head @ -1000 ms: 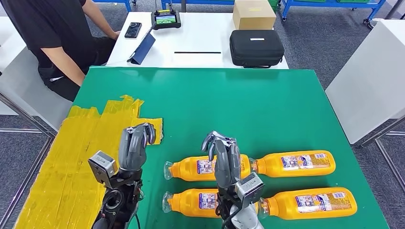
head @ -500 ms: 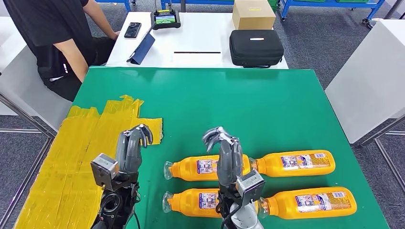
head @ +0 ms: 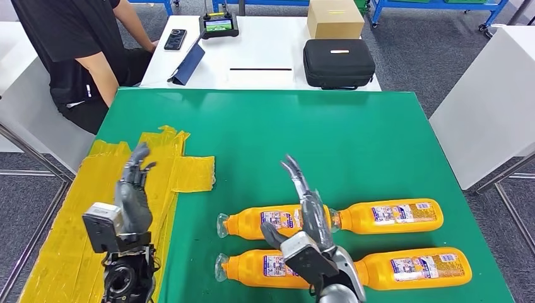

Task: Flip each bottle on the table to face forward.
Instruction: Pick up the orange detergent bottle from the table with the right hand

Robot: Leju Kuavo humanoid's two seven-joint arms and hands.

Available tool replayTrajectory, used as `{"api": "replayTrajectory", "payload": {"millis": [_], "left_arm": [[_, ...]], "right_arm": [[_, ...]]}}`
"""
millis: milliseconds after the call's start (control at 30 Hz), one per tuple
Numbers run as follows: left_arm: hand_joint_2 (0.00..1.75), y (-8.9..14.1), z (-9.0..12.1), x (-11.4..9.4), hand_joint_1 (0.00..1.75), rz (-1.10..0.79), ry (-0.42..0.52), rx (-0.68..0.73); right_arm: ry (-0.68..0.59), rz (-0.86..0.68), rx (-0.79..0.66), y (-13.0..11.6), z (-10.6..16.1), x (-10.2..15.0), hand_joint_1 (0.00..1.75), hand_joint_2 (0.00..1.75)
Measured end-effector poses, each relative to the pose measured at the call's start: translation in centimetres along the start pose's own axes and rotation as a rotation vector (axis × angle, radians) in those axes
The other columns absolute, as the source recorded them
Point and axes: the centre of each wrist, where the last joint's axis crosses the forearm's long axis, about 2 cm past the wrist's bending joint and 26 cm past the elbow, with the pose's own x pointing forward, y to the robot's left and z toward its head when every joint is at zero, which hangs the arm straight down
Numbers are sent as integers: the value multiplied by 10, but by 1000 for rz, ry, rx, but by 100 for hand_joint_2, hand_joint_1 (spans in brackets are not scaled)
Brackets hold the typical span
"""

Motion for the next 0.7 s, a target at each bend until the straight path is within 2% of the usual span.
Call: {"api": "replayTrajectory", "payload": {"millis": [167,267,367,467,700], "left_arm": [[0,11,3,2,0,-4,-1,44],[0,19,8,0,0,4,1,73],[0,28,13,-3,0,2,-3,95],[0,32,14,-4,0,-2,-2,104],[0,37,15,-4,0,-6,0,118]], "right_arm": [[19,202,-25,-22,27,-2,0,175],[87,340,14,-52,60,-10,0,175],[121,426,96,-92,88,-19,0,175],[136,487,109,-118,99,-21,0,175],[253,618,176,-148,110,-23,0,175]]}}
